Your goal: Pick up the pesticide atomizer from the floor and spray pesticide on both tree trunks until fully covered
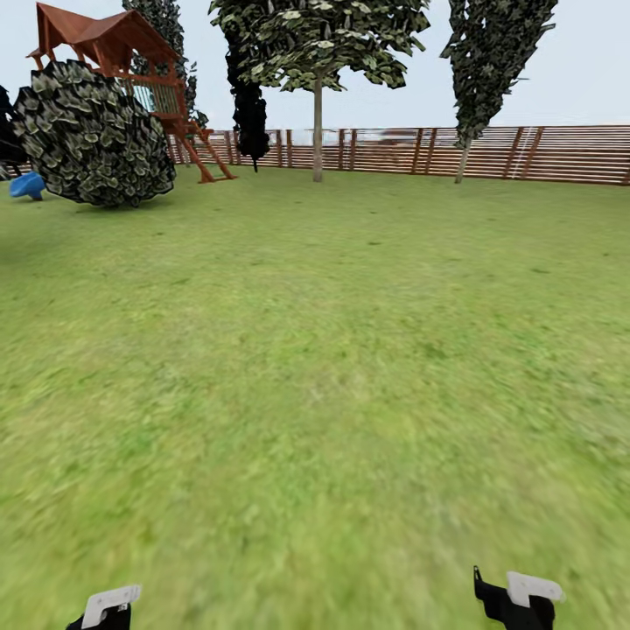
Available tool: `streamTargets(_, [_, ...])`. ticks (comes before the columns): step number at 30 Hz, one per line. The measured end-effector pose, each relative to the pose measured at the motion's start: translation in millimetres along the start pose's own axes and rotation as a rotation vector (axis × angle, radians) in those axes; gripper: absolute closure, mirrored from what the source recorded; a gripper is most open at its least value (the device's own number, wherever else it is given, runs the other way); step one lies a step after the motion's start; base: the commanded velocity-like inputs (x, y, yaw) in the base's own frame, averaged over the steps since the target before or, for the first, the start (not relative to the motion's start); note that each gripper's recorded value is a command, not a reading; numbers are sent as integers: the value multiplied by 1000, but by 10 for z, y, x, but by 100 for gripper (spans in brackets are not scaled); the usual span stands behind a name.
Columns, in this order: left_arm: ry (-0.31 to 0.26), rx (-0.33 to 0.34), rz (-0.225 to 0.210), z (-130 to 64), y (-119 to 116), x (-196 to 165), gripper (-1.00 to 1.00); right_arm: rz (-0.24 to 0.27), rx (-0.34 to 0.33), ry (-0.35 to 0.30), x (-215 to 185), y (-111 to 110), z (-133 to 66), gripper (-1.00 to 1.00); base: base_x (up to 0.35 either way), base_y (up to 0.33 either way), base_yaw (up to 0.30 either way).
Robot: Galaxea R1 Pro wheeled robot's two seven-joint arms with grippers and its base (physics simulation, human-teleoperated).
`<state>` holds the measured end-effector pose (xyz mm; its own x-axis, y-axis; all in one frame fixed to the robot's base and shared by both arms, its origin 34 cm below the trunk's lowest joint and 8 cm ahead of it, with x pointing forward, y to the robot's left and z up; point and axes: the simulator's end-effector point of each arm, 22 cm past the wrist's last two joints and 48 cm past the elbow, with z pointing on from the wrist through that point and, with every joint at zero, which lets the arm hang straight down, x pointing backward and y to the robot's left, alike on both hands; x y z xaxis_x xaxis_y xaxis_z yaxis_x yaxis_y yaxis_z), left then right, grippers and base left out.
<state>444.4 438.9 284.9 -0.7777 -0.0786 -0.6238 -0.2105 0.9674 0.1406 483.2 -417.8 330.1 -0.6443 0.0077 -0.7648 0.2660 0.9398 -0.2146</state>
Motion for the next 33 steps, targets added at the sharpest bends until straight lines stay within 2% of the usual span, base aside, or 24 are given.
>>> streamTargets(4, [2,3,-2,-1,-28,10,100,11,-23,35,162,114,-37,-100,335,96,0])
streamTargets(8, [2,7,-3,-2,-57,16,100,41,-91,127,576,473,-183,-100,335,100,0])
streamTargets(10, [2,7,-4,-3,-59,16,100,48,-127,112,629,647,-254,-100,335,101,0])
streamTargets(12, [1,7,-3,-3,-61,15,100,29,-171,50,566,802,-313,-100,335,101,0])
streamTargets(14, [2,7,-3,-3,-61,17,100,9,-210,34,587,933,-373,-100,335,100,0])
streamTargets(20, [2,7,-3,-3,-61,17,100,13,-252,68,742,1109,-481,-100,335,101,0])
streamTargets(24, [3,7,-3,-4,-60,22,100,45,-304,137,1003,1372,-679,-100,335,101,0])
streamTargets(33, [3,7,-7,-4,-66,23,100,53,-311,151,1056,1406,-718,-100,335,100,0])
